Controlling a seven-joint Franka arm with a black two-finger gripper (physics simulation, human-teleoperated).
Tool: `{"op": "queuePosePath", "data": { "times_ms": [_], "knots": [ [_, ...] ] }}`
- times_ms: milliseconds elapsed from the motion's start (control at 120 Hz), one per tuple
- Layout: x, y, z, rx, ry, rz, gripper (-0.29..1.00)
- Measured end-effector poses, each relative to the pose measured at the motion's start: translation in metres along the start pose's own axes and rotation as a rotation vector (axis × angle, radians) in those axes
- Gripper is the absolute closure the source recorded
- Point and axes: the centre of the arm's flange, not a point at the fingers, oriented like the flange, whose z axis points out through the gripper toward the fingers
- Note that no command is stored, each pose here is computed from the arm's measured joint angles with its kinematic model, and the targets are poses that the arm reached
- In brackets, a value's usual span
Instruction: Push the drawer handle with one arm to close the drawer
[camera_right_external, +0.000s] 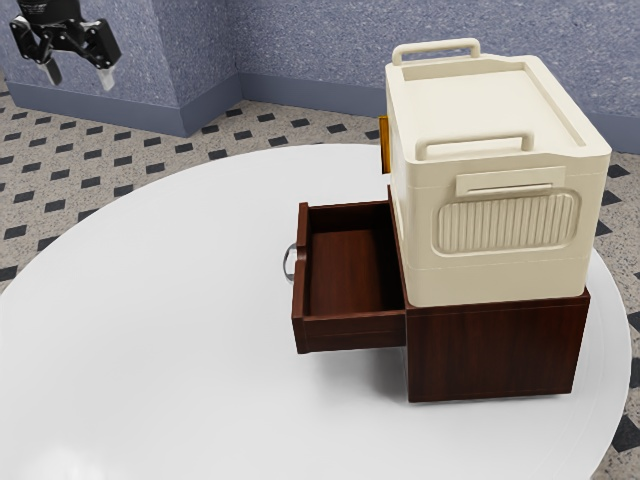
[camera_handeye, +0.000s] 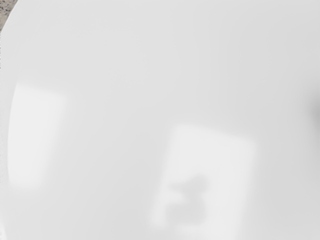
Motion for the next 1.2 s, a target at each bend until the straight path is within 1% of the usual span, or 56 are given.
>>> {"op": "queuePosePath", "data": {
  "times_ms": [158,200,217,250,283,342,467,533,617,642,675,742,792,875,958,1017,1067,1142,1175,1200],
  "knots": [
    [0.000,0.000,0.000,0.000,0.000,0.000,0.02],
    [-0.002,0.000,-0.009,-0.004,0.017,0.002,0.02],
    [-0.005,0.000,-0.018,-0.011,0.032,0.003,0.02],
    [-0.017,-0.001,-0.058,-0.025,0.105,0.008,0.02],
    [-0.028,-0.002,-0.086,-0.037,0.156,0.012,0.02],
    [-0.039,-0.004,-0.110,-0.048,0.196,0.016,0.02],
    [-0.044,-0.010,-0.116,-0.051,0.200,0.004,0.02],
    [-0.047,-0.010,-0.105,-0.067,0.165,0.007,0.02],
    [-0.090,-0.006,-0.118,-0.139,0.153,0.060,0.02],
    [-0.119,-0.003,-0.119,-0.158,0.143,0.086,0.02],
    [-0.156,0.000,-0.117,-0.163,0.135,0.107,0.02],
    [-0.239,0.006,-0.092,-0.158,0.117,0.138,0.02],
    [-0.288,0.013,-0.050,-0.149,0.083,0.158,0.02],
    [-0.335,0.021,0.020,-0.144,0.029,0.166,0.02],
    [-0.363,0.018,0.062,-0.134,-0.015,0.128,0.02],
    [-0.376,0.016,0.082,-0.123,-0.040,0.103,0.02],
    [-0.371,0.014,0.099,-0.091,-0.086,0.092,0.02],
    [-0.336,-0.013,0.149,-0.070,-0.202,0.035,0.02],
    [-0.314,-0.026,0.179,-0.062,-0.261,0.021,0.02],
    [-0.299,-0.032,0.198,-0.052,-0.288,0.019,0.02]
  ]
}}
